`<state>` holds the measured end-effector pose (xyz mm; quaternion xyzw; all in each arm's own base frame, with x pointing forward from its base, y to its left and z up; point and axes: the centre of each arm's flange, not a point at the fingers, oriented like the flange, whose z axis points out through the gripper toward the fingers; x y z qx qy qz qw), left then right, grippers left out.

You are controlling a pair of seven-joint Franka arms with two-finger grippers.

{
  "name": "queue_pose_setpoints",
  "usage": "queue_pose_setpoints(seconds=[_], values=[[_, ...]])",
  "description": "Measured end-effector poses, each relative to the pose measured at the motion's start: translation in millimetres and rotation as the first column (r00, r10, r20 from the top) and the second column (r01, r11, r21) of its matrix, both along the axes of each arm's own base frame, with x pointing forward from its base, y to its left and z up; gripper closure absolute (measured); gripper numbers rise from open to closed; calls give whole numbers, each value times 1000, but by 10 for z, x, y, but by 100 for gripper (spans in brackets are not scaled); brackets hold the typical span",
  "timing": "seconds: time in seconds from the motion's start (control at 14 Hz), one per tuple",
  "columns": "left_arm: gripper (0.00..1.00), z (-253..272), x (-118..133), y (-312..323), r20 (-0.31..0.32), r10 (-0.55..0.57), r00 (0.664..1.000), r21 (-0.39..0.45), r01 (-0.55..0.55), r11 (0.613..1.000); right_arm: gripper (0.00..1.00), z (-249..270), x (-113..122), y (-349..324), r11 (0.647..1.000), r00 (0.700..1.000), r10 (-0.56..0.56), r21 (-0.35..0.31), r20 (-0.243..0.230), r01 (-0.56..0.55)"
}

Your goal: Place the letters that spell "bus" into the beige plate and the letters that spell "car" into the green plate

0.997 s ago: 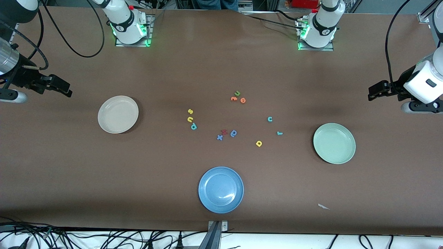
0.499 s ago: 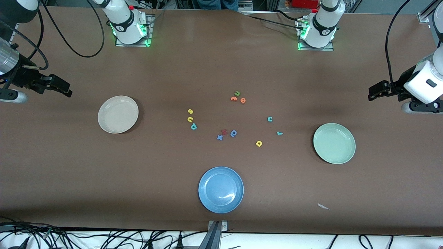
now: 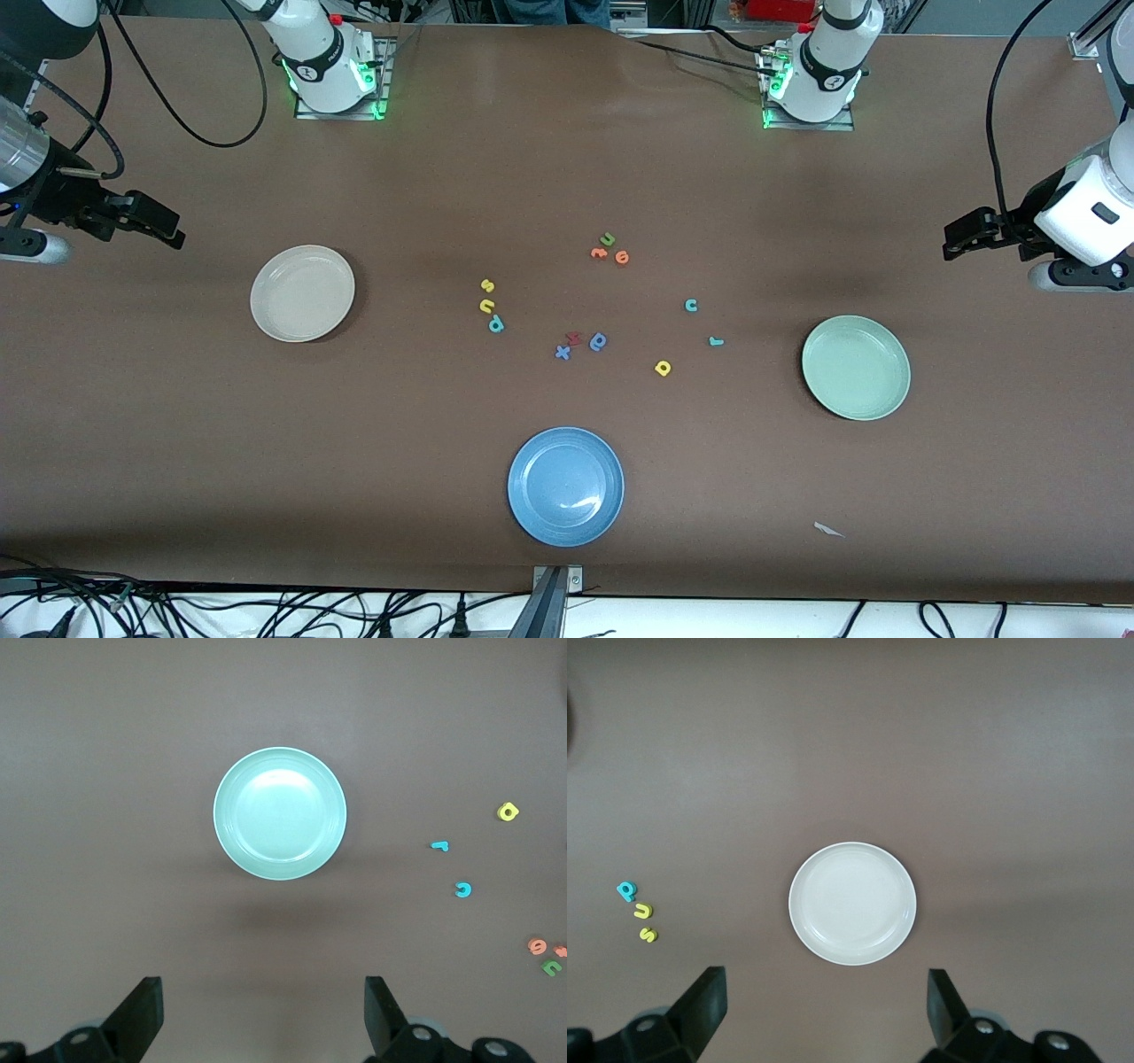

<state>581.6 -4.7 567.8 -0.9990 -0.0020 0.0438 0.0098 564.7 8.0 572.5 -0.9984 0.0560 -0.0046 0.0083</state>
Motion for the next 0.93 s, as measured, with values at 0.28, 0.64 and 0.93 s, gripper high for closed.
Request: queue_pose_setpoints(seconds=[0.28,0.64,0.93], values=[[0,0,1,0,0,0,1000,0,0,1000,0,0,0,25,1000,1000,5,0,0,-5],[0,1,1,0,1,0,1000,0,0,1000,0,0,-1,31,1000,1000,6,0,0,-6],[0,1,1,3,1,1,1000,0,-1,1000,0,0,-1,34,1000,1000,6,0,0,-6]])
